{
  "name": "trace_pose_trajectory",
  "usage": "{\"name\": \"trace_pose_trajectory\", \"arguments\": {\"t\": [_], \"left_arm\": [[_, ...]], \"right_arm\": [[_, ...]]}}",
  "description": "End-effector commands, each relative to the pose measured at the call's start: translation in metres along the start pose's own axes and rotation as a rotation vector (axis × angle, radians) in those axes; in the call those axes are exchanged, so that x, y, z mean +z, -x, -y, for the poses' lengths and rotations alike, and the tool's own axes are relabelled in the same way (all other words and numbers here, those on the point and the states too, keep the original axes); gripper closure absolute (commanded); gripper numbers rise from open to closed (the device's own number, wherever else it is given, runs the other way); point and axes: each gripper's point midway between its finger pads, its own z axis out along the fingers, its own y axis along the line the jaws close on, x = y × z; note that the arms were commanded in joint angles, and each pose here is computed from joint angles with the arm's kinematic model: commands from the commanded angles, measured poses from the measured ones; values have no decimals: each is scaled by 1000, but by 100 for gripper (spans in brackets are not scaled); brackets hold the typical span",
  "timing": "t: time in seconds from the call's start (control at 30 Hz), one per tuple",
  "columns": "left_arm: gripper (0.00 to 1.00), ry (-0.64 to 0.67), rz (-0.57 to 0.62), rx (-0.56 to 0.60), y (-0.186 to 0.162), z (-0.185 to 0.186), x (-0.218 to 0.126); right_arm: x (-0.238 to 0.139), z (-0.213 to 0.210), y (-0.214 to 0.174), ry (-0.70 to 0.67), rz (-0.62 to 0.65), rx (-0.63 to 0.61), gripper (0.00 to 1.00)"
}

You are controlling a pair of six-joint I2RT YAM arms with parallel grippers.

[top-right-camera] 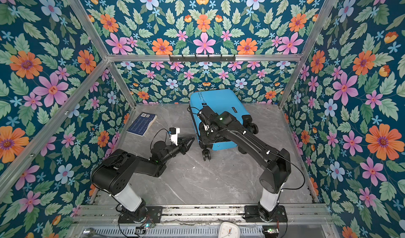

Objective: Pack the luggage

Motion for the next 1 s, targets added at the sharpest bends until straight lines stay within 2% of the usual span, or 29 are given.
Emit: {"name": "trace_pose_trajectory", "arguments": {"t": [0.0,0.13,0.27,0.53,0.6,0.77,0.97], "left_arm": [[67,36,-56,83,-11,-4,4],[71,90,-102,144,-17,-13,11],[71,103,-108,184,-17,-16,13],[66,15,-179,282,-29,5,24],[67,-8,-190,301,-30,12,27],[67,-55,-187,311,-28,23,30],[65,-78,-250,335,-40,32,26]], "right_arm": [[-7,-12,16,41,56,-65,100],[-12,-11,12,48,55,-67,100],[-18,-9,6,51,58,-68,100],[-21,-2,-7,46,50,-65,100],[-35,-3,-8,61,77,-65,100],[-33,0,-13,57,68,-62,100],[-32,4,-18,48,67,-58,100]]}}
